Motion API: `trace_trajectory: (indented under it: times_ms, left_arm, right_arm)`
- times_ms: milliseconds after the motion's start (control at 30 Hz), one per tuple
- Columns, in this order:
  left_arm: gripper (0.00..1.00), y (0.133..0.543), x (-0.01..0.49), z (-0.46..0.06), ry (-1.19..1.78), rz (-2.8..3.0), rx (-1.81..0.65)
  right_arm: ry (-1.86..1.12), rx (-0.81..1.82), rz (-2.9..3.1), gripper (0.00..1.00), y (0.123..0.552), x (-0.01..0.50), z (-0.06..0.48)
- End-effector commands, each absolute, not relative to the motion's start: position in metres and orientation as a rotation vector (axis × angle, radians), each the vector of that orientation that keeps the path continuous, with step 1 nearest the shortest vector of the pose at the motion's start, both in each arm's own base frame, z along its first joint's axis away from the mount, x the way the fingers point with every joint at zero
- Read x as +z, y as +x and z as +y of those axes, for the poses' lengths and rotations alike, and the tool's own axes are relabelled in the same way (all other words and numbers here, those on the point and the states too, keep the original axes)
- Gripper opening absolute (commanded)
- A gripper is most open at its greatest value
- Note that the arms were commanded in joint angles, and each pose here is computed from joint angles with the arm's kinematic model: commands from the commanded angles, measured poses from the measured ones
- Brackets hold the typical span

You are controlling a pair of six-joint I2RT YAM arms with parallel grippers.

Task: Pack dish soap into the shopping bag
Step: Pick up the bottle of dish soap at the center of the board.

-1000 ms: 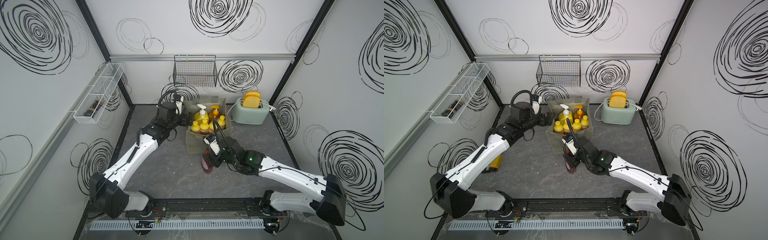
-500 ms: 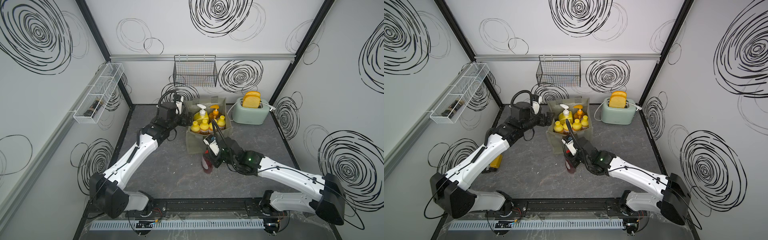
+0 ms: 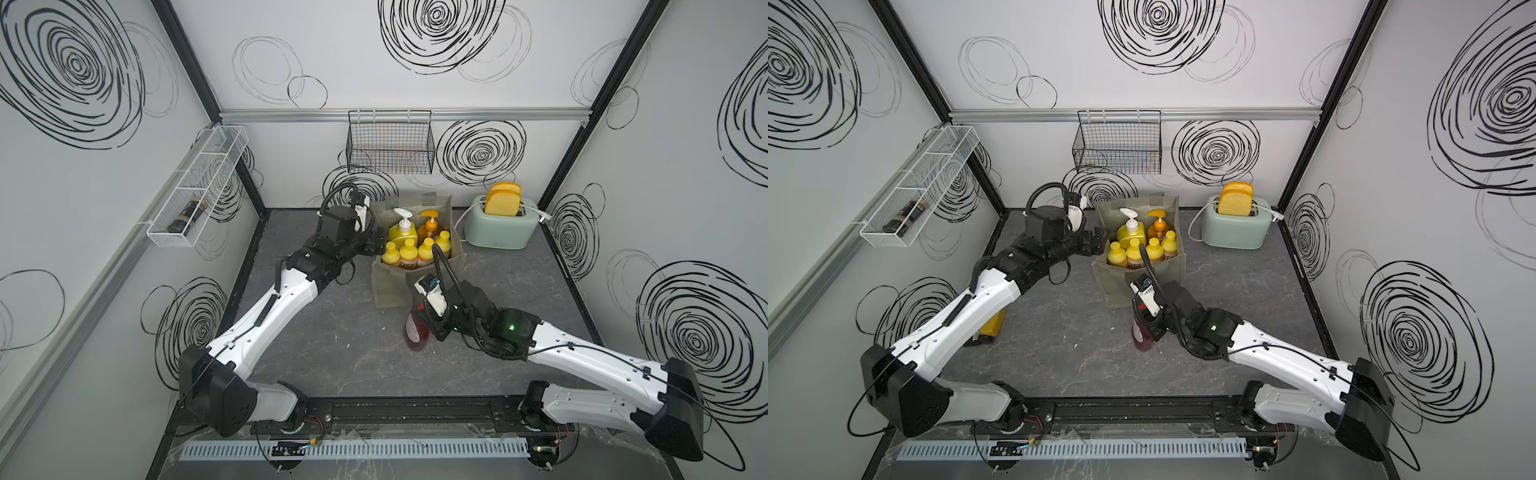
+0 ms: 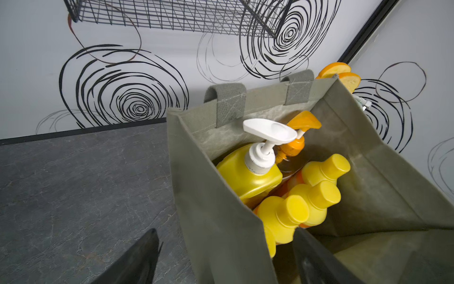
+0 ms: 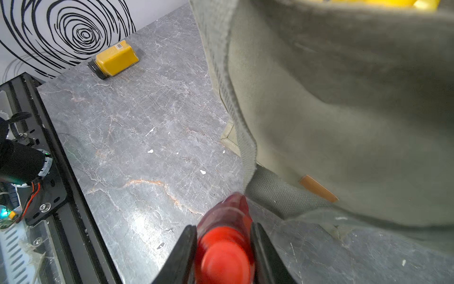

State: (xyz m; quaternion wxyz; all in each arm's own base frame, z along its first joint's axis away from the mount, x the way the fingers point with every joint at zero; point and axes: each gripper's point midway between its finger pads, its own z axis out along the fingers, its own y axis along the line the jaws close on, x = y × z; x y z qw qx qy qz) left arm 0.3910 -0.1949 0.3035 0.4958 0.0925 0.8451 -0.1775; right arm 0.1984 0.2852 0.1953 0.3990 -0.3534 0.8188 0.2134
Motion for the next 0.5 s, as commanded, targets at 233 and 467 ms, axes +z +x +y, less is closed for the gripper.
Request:
trace_trajectory:
  times_ms: [233,467]
  left_arm:
    - [0.50,0.360,0.250,-0.199,0.173,2.122,-0.464]
    - [0.41,0.344,0.241,-0.195,0.118,2.090,-0.479]
  right_arm:
    - [-0.873,0.575,2.051,0.06,0.185,0.218,0.270]
    - [-0.871,0.590,2.041,0.03,0.178,0.228,0.260]
